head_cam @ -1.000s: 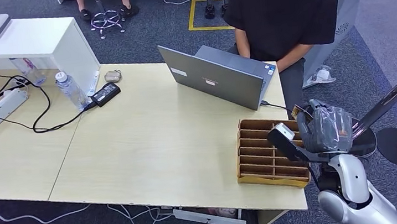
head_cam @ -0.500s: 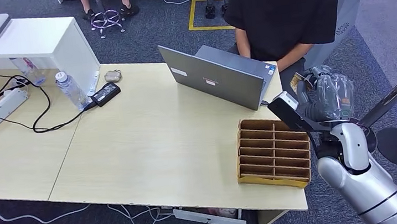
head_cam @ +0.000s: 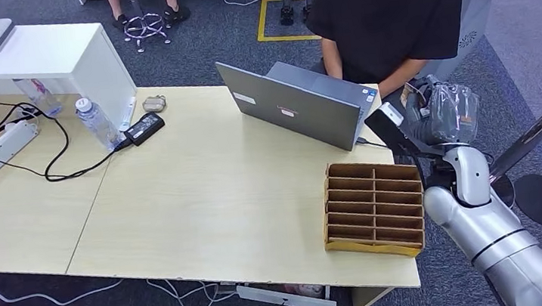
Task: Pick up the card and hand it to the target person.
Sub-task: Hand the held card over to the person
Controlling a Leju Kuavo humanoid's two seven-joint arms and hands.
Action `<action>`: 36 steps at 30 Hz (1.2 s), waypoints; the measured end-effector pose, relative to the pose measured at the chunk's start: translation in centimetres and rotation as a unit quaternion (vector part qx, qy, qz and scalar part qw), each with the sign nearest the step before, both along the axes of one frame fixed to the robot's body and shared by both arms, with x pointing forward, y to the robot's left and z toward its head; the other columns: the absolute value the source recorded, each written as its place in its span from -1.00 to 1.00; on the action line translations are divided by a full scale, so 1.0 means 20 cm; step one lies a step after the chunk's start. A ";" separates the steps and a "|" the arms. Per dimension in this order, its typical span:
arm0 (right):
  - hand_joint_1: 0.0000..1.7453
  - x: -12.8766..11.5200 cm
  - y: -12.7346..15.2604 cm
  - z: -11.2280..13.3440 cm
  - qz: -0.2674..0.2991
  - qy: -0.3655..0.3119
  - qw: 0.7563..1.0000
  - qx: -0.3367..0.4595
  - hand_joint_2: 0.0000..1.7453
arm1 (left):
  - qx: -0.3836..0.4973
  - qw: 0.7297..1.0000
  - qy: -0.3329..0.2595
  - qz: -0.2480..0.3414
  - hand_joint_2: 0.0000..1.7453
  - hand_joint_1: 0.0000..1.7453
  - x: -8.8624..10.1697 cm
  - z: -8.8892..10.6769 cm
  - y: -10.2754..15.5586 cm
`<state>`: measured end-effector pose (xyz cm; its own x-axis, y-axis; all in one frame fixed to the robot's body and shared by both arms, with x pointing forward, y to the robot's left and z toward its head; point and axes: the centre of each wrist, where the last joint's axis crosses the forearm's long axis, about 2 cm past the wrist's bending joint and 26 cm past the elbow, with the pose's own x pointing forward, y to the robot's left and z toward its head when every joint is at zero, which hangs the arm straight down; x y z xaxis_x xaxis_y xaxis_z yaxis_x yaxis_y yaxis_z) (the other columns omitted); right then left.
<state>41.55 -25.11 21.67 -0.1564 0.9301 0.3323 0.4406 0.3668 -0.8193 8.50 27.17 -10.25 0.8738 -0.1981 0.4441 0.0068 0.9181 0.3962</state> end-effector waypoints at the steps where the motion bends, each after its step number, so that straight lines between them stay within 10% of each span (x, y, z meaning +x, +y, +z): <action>1: 0.81 0.01 0.00 -0.01 -0.002 0.000 1.000 -0.001 1.00 | 0.000 1.000 0.001 -0.001 -1.00 -1.00 0.00 0.00 0.00; 36: 0.78 0.08 0.00 -0.18 -0.047 0.062 0.997 -0.029 1.00 | 0.007 1.000 0.012 -0.010 -1.00 -1.00 -0.01 0.00 0.00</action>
<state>43.07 -25.07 18.07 -0.0280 0.9568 0.2894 0.3643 0.2793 -0.8884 8.40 27.11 -10.26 0.8799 -0.2218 0.4202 0.0346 0.9119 0.4089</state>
